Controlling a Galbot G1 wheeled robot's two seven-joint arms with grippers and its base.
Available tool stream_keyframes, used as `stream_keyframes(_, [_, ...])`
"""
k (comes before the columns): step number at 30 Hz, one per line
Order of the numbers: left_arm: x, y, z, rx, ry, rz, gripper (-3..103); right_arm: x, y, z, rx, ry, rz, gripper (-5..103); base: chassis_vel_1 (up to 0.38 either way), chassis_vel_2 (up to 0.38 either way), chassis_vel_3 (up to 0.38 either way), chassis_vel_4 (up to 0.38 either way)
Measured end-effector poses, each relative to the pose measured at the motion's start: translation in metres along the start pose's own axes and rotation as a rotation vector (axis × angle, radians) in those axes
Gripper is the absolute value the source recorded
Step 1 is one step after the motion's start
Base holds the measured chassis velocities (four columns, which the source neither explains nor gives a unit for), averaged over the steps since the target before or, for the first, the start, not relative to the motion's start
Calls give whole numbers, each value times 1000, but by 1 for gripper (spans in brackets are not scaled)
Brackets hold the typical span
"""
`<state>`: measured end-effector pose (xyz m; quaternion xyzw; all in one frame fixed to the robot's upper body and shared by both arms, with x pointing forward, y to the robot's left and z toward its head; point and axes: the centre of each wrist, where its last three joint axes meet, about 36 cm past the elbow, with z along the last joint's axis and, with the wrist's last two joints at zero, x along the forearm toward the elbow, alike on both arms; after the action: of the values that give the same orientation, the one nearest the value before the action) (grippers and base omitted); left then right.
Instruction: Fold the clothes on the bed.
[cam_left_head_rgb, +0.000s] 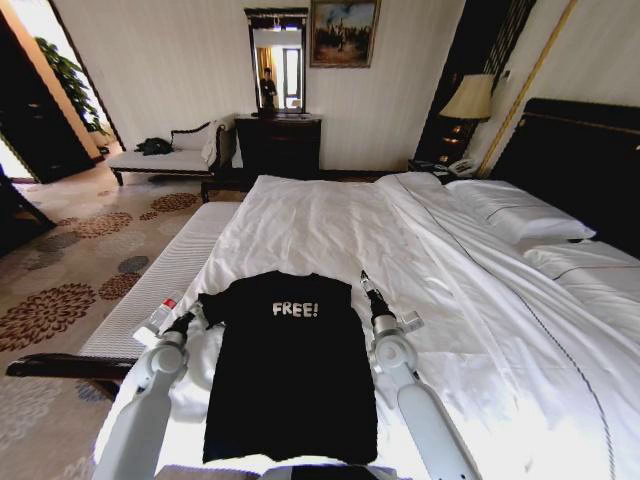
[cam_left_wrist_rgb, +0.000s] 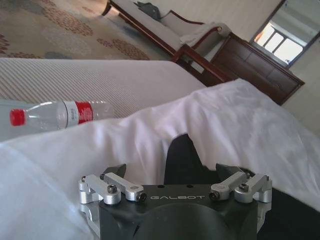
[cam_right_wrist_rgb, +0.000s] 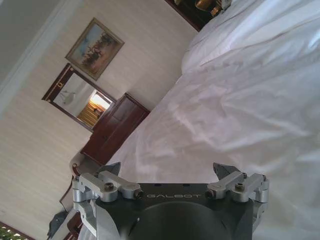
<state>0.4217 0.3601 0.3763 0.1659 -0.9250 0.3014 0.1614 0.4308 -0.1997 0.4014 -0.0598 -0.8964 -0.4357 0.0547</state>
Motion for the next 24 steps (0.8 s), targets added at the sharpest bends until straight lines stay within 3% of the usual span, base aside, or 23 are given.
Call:
stream_keyframes(2, [-1, -1, 3, -5, 5, 3, 101, 0, 0, 1, 0, 2, 4, 100, 0, 0, 0, 0])
stream_keyframes(5, [-3, -2, 6, -12, 13, 7, 95, -1, -1, 2, 1, 4, 9, 100, 0, 0, 0, 0])
stream_keyframes(9, [-6, -3, 12, -12, 22, 7, 74, -2, -3, 4, 5, 7, 20, 100, 0, 0, 0, 0])
stream_keyframes(11, [-7, -3, 13, -12, 23, 6, 74, -2, -3, 4, 5, 7, 22, 100, 0, 0, 0, 0])
stream_keyframes(14, [-9, -3, 16, -12, 26, 0, 57, -3, -4, 4, 6, 8, 28, 100, 0, 0, 0, 0])
stream_keyframes(16, [-10, -3, 17, -12, 27, -2, 57, -3, -4, 4, 6, 8, 29, 100, 0, 0, 0, 0])
stream_keyframes(17, [-11, -3, 18, -11, 29, -6, 46, -3, -5, 4, 7, 8, 31, 100, 0, 0, 0, 0])
stream_keyframes(19, [-11, -3, 18, -11, 29, -7, 46, -3, -5, 5, 7, 8, 32, 100, 0, 0, 0, 0])
stream_keyframes(22, [-13, -2, 17, -10, 29, -13, 30, -3, -5, 5, 10, 10, 37, 100, 0, 0, 0, 0])
stream_keyframes(24, [-14, -1, 17, -10, 29, -20, 24, -3, -6, 5, 12, 11, 41, 100, 0, 0, 0, 0])
